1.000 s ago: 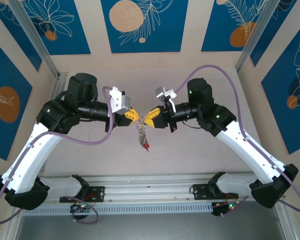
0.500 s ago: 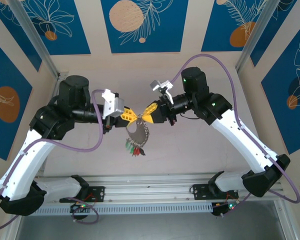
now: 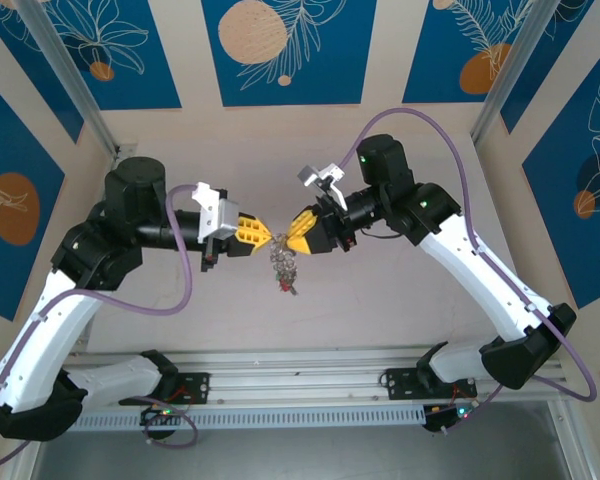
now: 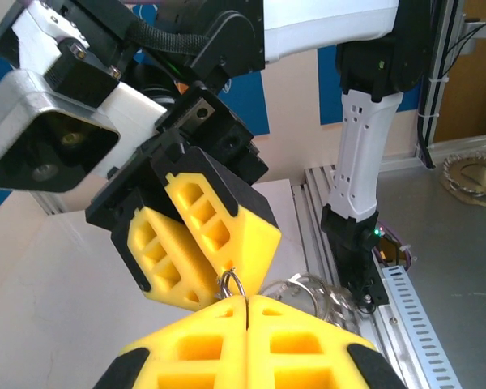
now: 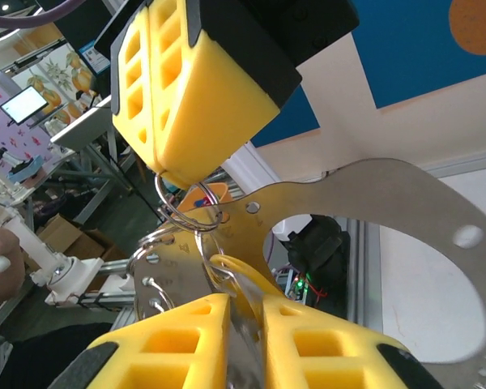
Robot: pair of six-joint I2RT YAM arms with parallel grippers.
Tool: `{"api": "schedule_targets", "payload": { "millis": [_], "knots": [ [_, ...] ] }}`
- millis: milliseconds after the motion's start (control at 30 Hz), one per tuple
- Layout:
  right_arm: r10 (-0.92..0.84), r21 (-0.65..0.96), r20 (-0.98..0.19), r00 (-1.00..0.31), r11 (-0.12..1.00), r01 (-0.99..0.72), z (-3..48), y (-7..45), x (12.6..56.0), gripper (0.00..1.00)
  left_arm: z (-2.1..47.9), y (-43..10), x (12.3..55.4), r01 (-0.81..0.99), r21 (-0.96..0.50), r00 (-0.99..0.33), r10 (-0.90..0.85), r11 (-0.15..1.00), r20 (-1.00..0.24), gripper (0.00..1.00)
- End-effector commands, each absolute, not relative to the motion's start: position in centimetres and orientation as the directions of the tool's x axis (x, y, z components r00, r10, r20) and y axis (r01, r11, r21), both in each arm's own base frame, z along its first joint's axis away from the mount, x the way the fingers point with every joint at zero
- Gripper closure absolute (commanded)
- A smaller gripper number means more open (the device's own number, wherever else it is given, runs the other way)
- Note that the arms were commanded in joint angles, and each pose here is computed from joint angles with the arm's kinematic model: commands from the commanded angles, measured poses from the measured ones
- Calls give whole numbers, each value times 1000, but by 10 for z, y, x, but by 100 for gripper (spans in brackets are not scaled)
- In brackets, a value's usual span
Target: Put the keys on the keyring
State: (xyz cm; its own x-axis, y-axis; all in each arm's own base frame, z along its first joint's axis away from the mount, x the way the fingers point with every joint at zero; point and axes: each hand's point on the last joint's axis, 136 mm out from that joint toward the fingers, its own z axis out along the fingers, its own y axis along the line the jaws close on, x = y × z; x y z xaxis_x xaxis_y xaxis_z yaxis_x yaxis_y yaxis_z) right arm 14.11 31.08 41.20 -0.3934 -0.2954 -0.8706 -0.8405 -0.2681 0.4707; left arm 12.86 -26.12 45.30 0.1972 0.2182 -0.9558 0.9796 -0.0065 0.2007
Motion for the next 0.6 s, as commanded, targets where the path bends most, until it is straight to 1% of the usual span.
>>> {"api": "schedule_targets", "payload": {
  "millis": [0, 267, 300, 367, 500, 567],
  "knots": [
    [-300, 465, -876, -377, -322, -825, 421, 311, 129, 81, 471, -262, 117, 969, 246, 249, 143, -39, -958, 100],
    [-285, 443, -886, -365, -291, -848, 424, 315, 133, 83, 473, -260, 111, 968, 244, 249, 124, -54, -961, 100],
    [-283, 437, -888, -362, -279, -855, 424, 314, 134, 81, 474, -260, 110, 968, 246, 251, 122, -56, -960, 100],
    [-281, 427, -890, -360, -230, -875, 421, 314, 138, 74, 475, -259, 110, 967, 250, 255, 120, -53, -959, 100],
    [-287, 376, -895, -341, -79, -923, 406, 307, 150, 56, 478, -259, 109, 965, 258, 262, 113, -53, -958, 100],
    [-271, 317, -913, -304, -6, -948, 403, 299, 153, 54, 479, -259, 109, 964, 261, 266, 110, -52, -958, 100]
  ]
}}
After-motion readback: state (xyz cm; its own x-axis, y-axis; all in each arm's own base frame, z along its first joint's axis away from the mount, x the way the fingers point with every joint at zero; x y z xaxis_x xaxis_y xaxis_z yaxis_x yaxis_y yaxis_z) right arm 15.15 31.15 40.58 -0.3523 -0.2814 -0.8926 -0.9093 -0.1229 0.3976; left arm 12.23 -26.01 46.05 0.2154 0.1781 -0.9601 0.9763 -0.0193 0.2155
